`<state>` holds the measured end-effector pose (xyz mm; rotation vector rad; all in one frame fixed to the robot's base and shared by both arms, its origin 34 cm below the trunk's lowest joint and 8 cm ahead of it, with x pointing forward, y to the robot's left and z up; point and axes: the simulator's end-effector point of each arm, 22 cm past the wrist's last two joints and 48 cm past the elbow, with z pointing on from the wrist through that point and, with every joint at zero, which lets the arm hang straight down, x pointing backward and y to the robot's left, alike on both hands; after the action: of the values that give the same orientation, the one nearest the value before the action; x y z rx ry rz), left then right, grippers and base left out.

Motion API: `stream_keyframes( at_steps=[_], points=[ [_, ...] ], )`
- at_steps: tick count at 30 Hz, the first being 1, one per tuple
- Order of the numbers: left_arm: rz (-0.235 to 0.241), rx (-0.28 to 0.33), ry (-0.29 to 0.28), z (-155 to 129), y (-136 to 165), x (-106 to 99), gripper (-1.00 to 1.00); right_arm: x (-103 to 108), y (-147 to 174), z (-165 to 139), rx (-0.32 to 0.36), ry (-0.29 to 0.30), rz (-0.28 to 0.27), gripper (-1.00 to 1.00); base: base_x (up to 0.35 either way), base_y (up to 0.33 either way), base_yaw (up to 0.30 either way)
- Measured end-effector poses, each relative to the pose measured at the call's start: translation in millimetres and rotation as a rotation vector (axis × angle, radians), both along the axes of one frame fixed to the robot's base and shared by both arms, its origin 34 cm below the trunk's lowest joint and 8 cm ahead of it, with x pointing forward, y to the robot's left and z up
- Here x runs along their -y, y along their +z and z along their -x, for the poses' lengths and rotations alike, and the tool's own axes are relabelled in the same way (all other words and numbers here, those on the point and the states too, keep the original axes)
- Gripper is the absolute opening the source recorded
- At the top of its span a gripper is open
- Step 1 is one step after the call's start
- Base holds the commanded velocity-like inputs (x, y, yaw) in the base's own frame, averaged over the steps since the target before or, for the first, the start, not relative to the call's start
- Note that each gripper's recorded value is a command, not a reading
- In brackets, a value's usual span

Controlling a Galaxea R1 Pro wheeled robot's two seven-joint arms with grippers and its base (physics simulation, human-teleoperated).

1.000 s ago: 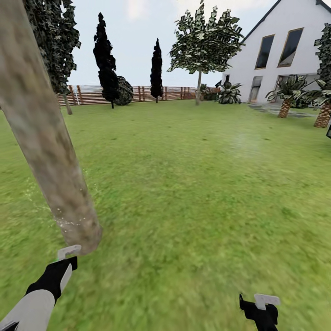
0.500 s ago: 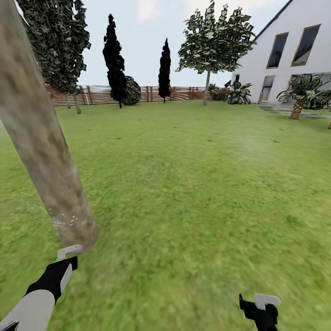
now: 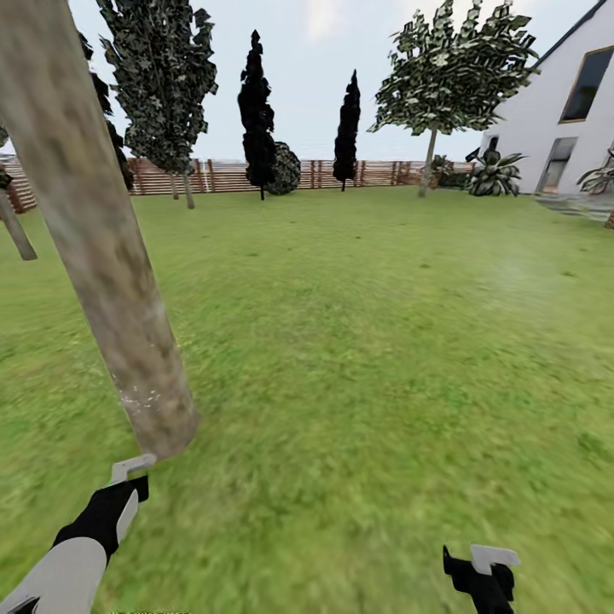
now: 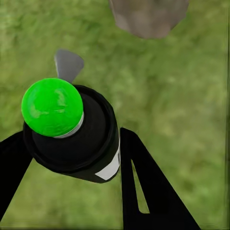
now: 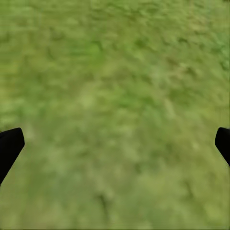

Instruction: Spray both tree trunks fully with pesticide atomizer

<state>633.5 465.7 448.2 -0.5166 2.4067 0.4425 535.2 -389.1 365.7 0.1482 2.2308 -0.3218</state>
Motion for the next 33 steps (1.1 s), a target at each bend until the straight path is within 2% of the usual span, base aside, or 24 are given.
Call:
stream_keyframes(
  at_steps=[8, 13, 14, 16, 18, 20, 21, 23, 24, 26, 29, 31, 33],
  points=[
    [-0.005, 0.009, -0.011, -6.3, 4.4, 4.6, -1.00, 1.0, 0.0, 0.1, -0.001, -0.001, 0.001, 1.00, 0.024, -0.159, 0.236],
    [-0.049, 0.105, 0.001, -35.7, 50.6, -15.3, -1.00, 1.1, -0.1, 0.2, -0.001, -0.001, 0.001, 1.00, 0.000, -0.003, 0.185],
    [-0.045, 0.109, 0.000, -37.4, 51.3, -13.0, -1.00, 1.4, -0.1, 0.3, -0.001, -0.001, 0.001, 1.00, 0.000, 0.000, 0.035],
    [-0.032, 0.114, -0.033, -46.0, 50.6, 9.9, -1.00, 2.4, 0.2, 0.5, -0.001, -0.002, 0.003, 1.00, 0.000, 0.000, 0.010],
    [-0.055, 0.130, -0.100, -72.1, 70.4, 30.2, -1.00, 4.7, 0.5, 0.9, 0.000, -0.005, 0.006, 1.00, 0.000, 0.000, 0.002],
    [-0.046, 0.138, -0.117, -96.2, 93.7, 40.5, -1.00, 5.2, 0.6, 1.0, -0.001, -0.005, 0.006, 1.00, 0.000, 0.000, 0.000],
    [-0.051, 0.151, -0.118, -106.7, 107.2, 38.6, -1.00, 5.3, 0.6, 1.0, 0.000, -0.005, 0.006, 1.00, 0.000, 0.000, 0.000],
    [-0.064, 0.155, -0.106, -110.1, 116.8, 24.9, -1.00, 5.3, 0.4, 1.1, -0.002, -0.005, 0.006, 1.00, 0.000, 0.000, 0.000],
    [-0.089, 0.153, -0.091, -108.1, 123.2, 4.7, -1.00, 5.2, 0.3, 1.1, -0.002, -0.005, 0.006, 1.00, 0.000, 0.000, 0.000],
    [-0.114, 0.150, -0.073, -103.8, 129.0, -18.5, -1.00, 5.2, 0.3, 1.0, -0.002, -0.005, 0.006, 1.00, 0.000, 0.000, 0.000],
    [-0.100, 0.137, -0.081, -101.0, 119.9, -10.6, -1.00, 4.0, 0.3, 0.6, -0.001, -0.003, 0.005, 1.00, 0.000, 0.000, 0.141],
    [-0.083, 0.154, -0.104, -110.9, 124.1, 7.8, -1.00, 3.7, 0.3, 0.5, -0.001, -0.003, 0.004, 1.00, 0.000, 0.000, 0.164],
    [-0.076, 0.131, -0.107, -109.3, 124.5, 8.6, -1.00, 3.6, 0.3, 0.5, -0.001, -0.003, 0.004, 1.00, 0.006, 0.000, 0.032]
  ],
)
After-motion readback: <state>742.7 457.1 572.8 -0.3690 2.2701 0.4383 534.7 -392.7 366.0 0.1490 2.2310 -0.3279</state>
